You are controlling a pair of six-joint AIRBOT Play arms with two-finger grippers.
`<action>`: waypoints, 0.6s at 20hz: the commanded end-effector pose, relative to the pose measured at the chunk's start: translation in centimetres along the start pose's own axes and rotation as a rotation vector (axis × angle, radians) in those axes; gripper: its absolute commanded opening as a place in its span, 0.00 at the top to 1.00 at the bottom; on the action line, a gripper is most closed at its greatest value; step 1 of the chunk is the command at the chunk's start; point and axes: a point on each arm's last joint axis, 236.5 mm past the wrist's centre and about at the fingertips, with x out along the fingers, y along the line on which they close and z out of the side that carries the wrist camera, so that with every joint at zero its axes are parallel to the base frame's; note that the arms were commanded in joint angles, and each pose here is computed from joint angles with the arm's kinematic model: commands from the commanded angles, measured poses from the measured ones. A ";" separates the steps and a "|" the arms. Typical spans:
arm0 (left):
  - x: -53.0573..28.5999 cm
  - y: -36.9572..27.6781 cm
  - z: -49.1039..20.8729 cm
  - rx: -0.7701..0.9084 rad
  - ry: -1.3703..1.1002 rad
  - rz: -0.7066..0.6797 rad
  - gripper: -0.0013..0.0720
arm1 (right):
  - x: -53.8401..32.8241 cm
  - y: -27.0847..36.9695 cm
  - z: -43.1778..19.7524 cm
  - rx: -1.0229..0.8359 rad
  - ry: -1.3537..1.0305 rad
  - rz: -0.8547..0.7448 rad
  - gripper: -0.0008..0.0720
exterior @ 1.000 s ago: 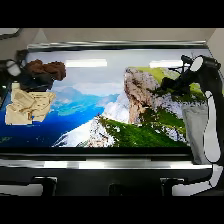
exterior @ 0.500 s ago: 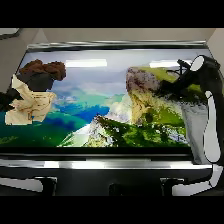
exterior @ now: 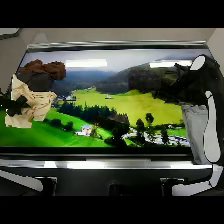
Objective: Fold the shirts.
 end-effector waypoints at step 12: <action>-44.6 -28.2 -13.0 0.499 -0.651 -0.745 0.93 | -9.7 2.4 -2.1 -0.152 -0.216 -0.011 0.08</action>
